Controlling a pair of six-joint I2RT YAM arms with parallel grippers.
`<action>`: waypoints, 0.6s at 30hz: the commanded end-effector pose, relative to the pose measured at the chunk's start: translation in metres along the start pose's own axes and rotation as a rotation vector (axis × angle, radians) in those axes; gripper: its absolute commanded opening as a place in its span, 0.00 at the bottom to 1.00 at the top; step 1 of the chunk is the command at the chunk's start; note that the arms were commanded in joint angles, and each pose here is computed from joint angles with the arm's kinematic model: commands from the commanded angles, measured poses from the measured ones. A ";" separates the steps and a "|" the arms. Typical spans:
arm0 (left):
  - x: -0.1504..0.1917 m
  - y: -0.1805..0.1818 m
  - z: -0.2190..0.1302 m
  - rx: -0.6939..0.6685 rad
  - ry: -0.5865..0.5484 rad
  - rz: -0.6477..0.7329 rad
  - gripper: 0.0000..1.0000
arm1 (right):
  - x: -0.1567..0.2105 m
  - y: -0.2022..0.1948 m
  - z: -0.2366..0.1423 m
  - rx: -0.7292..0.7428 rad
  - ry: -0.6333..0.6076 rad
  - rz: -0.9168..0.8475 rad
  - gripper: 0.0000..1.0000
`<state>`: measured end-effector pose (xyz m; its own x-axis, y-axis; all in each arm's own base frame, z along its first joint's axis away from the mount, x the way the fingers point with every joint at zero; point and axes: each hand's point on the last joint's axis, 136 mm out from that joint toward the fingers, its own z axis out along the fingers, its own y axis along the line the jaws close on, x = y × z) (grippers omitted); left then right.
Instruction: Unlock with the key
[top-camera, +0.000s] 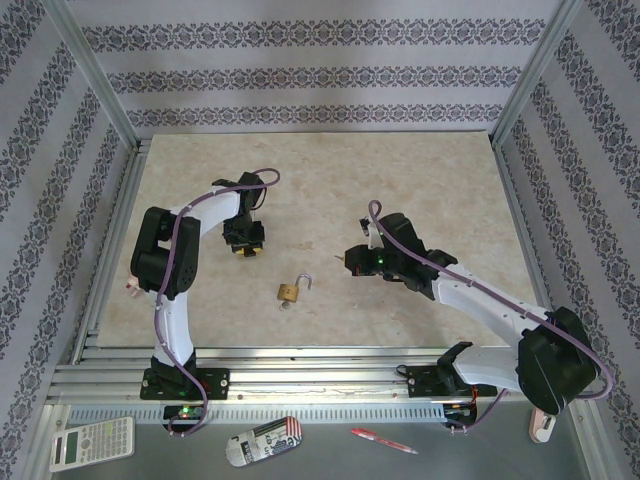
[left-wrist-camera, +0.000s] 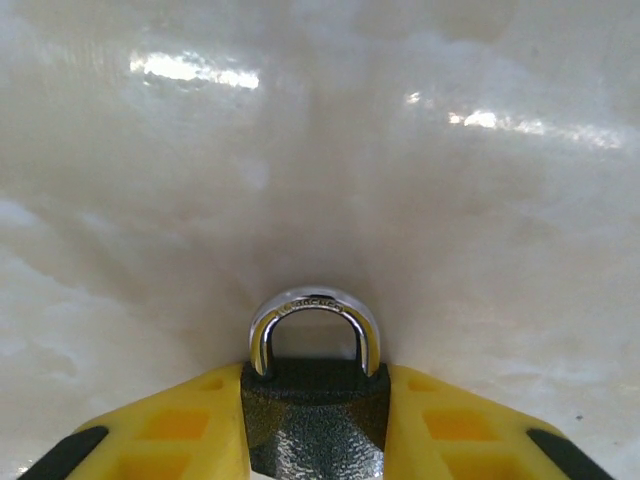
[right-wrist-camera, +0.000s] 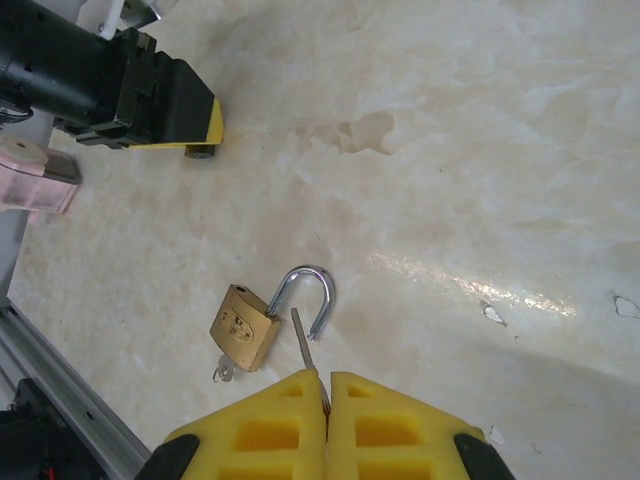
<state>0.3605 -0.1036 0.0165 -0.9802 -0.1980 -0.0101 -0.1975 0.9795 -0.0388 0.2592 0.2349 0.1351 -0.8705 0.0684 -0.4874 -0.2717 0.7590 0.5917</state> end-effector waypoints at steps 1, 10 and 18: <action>0.013 -0.011 0.028 0.053 0.072 0.024 0.26 | -0.008 0.010 0.001 -0.042 -0.032 -0.021 0.00; 0.010 -0.051 -0.032 0.401 -0.066 -0.095 0.06 | -0.015 0.041 0.004 -0.082 -0.078 -0.073 0.00; -0.006 -0.108 -0.158 1.109 -0.200 -0.434 0.00 | -0.024 0.078 0.025 -0.058 -0.212 -0.153 0.00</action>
<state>0.3579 -0.1747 0.1076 -0.8472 -0.5297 -0.0408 -0.3460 0.6084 -0.7142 0.2452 0.2985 0.1565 -0.7790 0.0192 -0.6267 -0.4291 0.7126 0.5551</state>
